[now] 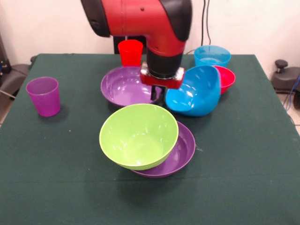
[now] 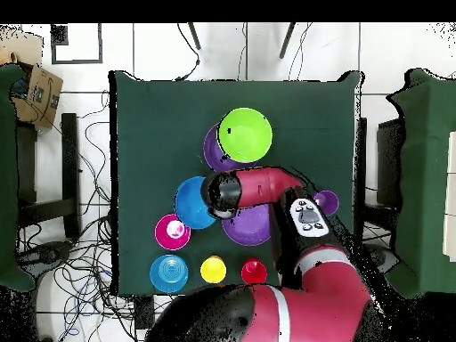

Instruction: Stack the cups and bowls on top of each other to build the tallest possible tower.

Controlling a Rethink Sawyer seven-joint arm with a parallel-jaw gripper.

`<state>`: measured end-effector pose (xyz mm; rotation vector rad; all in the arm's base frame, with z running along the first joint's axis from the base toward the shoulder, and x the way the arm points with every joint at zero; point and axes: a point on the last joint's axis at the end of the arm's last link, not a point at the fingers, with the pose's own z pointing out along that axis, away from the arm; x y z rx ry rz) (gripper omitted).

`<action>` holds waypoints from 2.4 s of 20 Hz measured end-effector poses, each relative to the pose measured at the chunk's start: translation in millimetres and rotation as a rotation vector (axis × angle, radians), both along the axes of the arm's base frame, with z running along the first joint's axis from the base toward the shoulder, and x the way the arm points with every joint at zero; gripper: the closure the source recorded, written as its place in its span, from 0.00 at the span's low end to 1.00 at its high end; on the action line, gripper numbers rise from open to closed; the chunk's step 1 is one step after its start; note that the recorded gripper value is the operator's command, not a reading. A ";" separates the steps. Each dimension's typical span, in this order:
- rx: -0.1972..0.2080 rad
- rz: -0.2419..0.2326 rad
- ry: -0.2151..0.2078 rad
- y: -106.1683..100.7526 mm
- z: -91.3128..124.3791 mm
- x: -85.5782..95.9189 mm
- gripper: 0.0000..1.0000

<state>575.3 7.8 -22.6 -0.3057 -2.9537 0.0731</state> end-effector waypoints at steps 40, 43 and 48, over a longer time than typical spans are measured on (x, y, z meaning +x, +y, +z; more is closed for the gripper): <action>-0.049 -0.157 0.183 -35.9 208.4 169.2 1.00; -0.064 -0.156 0.189 -30.9 224.6 188.8 1.00; -0.095 -0.160 0.193 -12.2 260.3 231.4 1.00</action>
